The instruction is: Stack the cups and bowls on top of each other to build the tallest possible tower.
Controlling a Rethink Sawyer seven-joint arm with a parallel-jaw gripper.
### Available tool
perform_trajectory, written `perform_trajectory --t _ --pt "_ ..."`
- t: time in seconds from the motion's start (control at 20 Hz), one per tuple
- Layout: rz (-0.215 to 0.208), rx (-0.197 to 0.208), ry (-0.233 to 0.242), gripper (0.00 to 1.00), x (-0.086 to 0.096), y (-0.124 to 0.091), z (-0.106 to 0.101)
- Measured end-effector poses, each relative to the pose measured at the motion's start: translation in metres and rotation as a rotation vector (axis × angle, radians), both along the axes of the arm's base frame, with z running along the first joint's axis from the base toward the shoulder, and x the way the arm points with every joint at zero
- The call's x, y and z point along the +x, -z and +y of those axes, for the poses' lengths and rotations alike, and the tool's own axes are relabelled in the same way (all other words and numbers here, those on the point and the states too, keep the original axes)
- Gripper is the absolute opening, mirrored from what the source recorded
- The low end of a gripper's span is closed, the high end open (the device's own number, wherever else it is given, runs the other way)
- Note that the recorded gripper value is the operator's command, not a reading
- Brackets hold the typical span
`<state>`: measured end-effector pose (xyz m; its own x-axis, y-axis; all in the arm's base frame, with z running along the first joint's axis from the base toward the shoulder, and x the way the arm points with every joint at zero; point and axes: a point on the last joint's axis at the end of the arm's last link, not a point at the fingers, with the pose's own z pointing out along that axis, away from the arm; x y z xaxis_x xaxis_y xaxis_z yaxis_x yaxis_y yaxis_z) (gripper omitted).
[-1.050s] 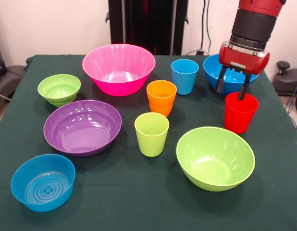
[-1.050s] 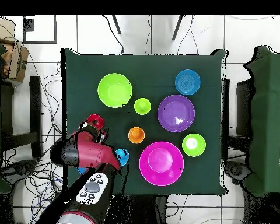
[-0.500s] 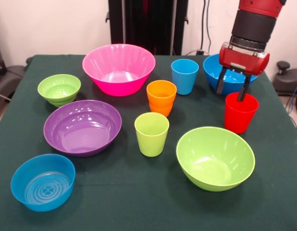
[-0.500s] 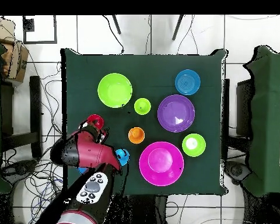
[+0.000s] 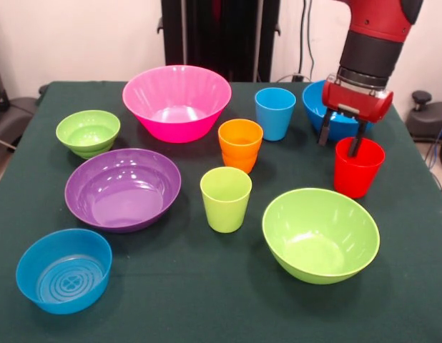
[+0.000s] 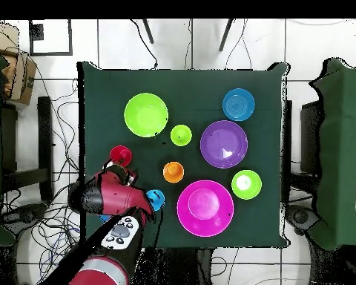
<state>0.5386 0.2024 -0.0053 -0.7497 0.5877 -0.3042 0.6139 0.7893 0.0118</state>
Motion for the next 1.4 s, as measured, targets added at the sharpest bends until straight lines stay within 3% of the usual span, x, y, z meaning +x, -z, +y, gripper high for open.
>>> perform_trajectory --t 0.65,1.4 --pt "0.094 0.047 0.001 1.00 -0.036 0.030 0.013" --pt "0.105 0.060 0.009 1.00 -0.038 0.033 0.011"
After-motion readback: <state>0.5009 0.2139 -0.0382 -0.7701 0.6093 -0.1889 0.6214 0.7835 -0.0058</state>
